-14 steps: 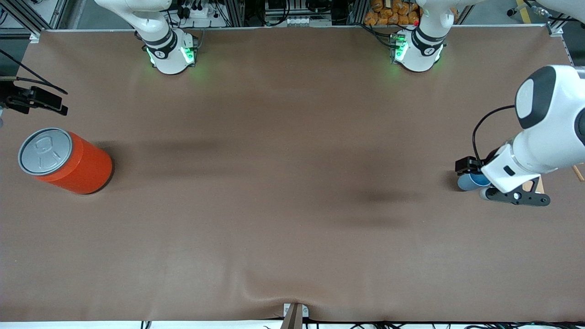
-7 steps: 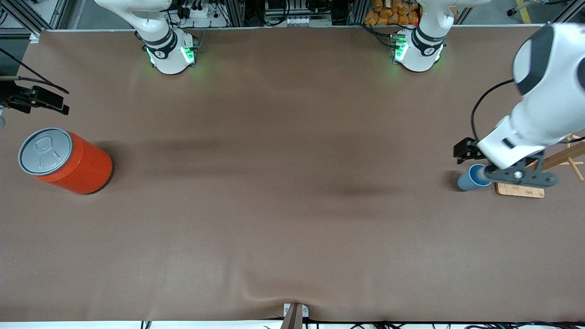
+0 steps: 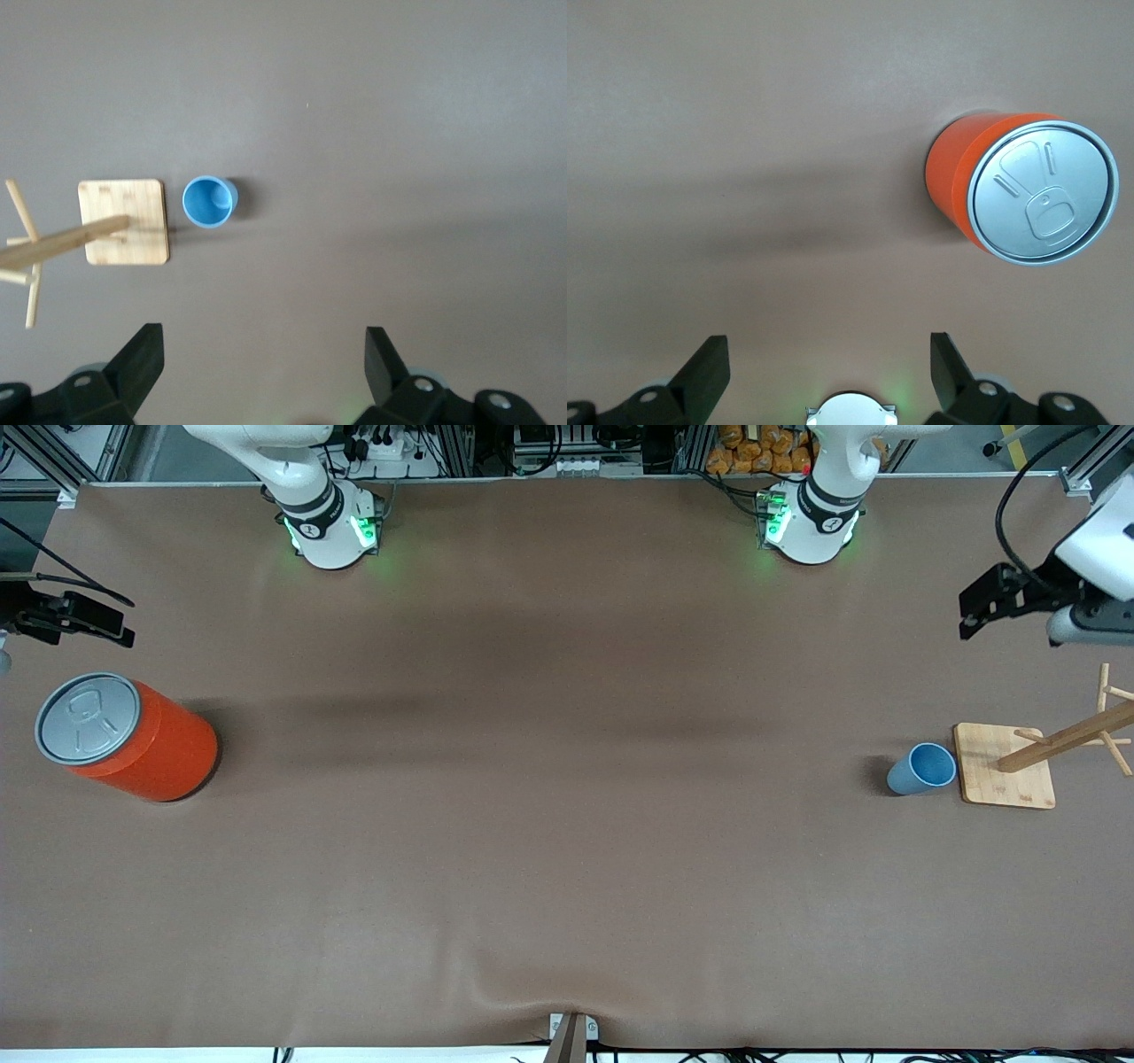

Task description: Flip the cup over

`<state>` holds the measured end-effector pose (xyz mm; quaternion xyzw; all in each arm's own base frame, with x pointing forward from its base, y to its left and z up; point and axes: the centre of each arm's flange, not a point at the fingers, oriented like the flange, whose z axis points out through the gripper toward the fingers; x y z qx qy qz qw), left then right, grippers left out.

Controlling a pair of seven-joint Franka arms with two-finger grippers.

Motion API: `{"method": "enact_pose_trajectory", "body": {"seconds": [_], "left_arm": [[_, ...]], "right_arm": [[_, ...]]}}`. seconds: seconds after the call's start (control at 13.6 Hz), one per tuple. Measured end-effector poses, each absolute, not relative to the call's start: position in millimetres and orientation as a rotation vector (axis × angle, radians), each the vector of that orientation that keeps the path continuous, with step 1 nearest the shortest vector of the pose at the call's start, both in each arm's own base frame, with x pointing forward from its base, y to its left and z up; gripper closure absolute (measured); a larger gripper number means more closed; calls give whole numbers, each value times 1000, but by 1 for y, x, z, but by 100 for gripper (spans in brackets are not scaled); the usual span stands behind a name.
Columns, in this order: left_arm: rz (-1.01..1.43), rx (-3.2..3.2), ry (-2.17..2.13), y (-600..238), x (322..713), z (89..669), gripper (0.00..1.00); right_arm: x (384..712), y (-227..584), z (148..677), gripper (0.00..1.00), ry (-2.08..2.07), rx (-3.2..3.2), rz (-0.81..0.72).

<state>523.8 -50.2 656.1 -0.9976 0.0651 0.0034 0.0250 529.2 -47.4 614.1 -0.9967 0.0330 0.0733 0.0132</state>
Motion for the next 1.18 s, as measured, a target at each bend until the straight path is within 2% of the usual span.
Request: {"method": "enact_pose_trajectory", "body": {"seconds": [0.74, 1.18], "left_arm": [[75, -3088, 177, -38, 543, 624, 0], [-34, -3124, 113, -27, 545, 648, 0]], "right_arm": [[529, -47, 610, 0, 103, -3103, 244], [529, -47, 608, 0, 103, -3103, 248]]}}
